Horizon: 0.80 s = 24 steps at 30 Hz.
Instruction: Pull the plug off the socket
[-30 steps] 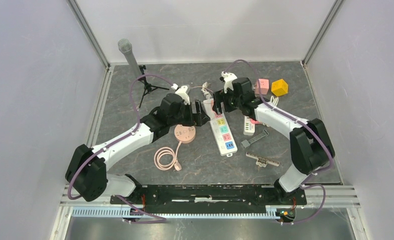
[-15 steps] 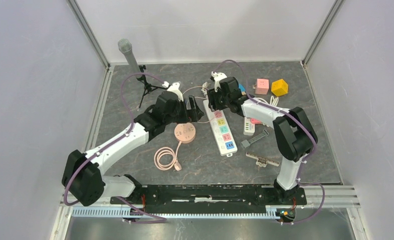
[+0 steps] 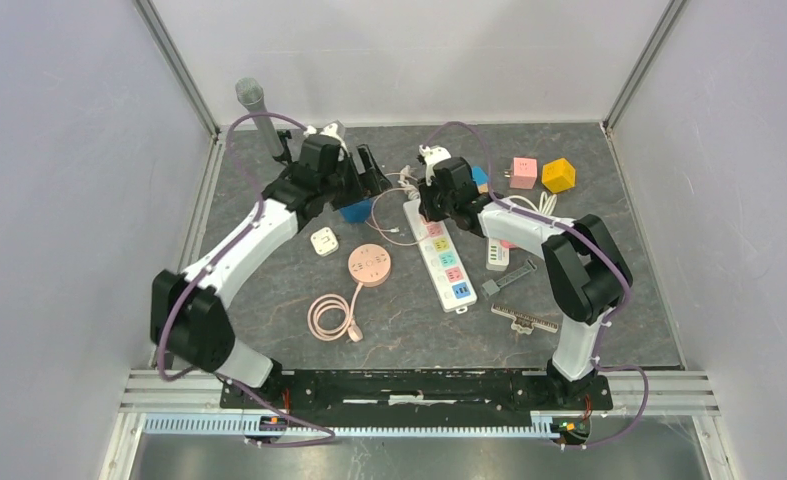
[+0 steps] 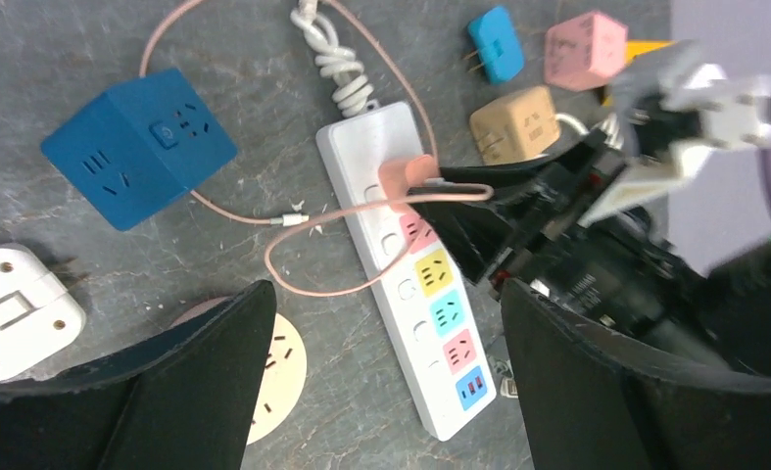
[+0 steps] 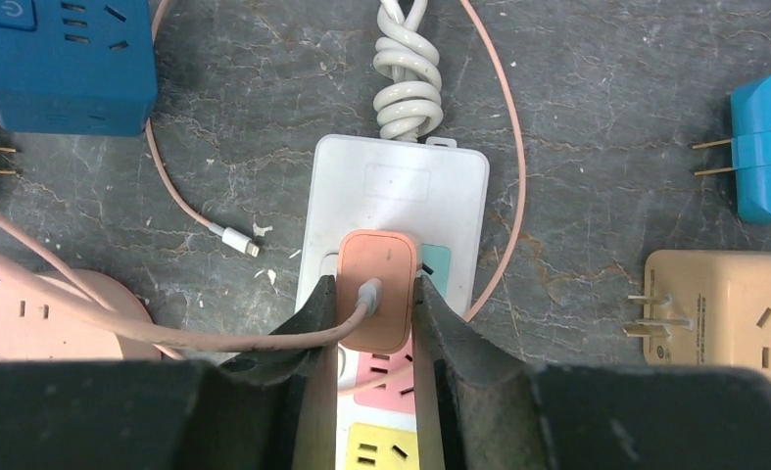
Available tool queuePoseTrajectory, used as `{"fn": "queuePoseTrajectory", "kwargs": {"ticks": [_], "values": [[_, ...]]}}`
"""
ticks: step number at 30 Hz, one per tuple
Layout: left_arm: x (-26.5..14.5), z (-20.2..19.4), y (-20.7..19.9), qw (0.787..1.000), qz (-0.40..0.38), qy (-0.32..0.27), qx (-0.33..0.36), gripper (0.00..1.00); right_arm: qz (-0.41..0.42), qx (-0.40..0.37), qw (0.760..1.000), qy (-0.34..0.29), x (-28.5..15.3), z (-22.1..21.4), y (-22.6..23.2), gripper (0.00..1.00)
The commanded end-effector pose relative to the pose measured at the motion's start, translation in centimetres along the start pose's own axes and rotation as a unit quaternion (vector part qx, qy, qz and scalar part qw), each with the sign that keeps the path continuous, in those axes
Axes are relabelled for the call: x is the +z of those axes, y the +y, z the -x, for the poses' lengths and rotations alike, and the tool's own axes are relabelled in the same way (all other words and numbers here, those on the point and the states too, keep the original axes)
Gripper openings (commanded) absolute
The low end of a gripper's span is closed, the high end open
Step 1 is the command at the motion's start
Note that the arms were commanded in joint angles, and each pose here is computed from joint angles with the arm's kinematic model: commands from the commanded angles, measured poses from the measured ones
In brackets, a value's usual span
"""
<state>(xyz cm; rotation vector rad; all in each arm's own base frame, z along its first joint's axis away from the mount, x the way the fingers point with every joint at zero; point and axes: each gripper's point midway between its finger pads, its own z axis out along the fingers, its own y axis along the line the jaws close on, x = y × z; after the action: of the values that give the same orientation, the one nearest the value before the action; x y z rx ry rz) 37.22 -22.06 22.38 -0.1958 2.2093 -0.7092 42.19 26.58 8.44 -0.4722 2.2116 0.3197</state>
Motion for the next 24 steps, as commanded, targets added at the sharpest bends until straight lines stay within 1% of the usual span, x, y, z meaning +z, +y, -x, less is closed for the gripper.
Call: {"fn": "queuePoseTrajectory", "kwargs": {"ticks": [1, 6, 8, 9, 11, 13, 15, 17, 19, 21, 24], "values": [[2.2, -2.3, 0.6, 0.996, 0.024, 0.078, -0.030, 0.89, -0.004, -0.011, 1.000, -0.003, -1.7, -0.4, 0.2, 0.13], [4.9, -2.7, 3.2, 0.989, 0.088, 0.103, -0.062, 0.84, -0.006, -0.016, 1.000, -0.001, -2.8, -1.2, 0.0, 0.13], [5.9, -2.6, 3.7, 0.987, 0.093, 0.108, -0.077, 0.83, -0.010, -0.017, 1.000, 0.002, -2.9, -1.5, -0.1, 0.17], [6.5, -2.8, 3.8, 0.986, 0.092, 0.115, -0.079, 0.82, -0.010, -0.017, 1.000, 0.005, -2.8, -1.6, -0.1, 0.24], [7.7, -3.4, 3.6, 0.984, 0.080, 0.135, -0.079, 0.80, -0.005, -0.019, 1.000, 0.010, -2.7, -1.9, 0.0, 0.45], [8.9, -4.5, 3.0, 0.982, 0.055, 0.163, -0.077, 0.73, -0.003, -0.016, 1.000, 0.012, -2.4, -2.0, 0.2, 0.55], [10.1, -5.8, 2.9, 0.978, 0.043, 0.186, -0.085, 0.65, 0.000, -0.013, 1.000, 0.012, -2.1, -1.9, 0.3, 0.59], [11.0, -7.1, 3.1, 0.973, 0.039, 0.206, -0.093, 0.60, 0.000, -0.008, 1.000, 0.012, -1.7, -1.7, 0.4, 0.60], [11.7, -7.8, 3.4, 0.971, 0.040, 0.215, -0.095, 0.57, 0.000, -0.007, 1.000, 0.011, -1.4, -1.5, 0.5, 0.60], [12.2, -7.9, 3.6, 0.971, 0.038, 0.218, -0.088, 0.56, 0.001, -0.006, 1.000, 0.012, -1.1, -1.3, 0.6, 0.59], [13.0, -8.4, 3.6, 0.968, 0.033, 0.233, -0.083, 0.56, 0.002, -0.005, 1.000, 0.013, -0.6, -1.2, 1.0, 0.54]]}}
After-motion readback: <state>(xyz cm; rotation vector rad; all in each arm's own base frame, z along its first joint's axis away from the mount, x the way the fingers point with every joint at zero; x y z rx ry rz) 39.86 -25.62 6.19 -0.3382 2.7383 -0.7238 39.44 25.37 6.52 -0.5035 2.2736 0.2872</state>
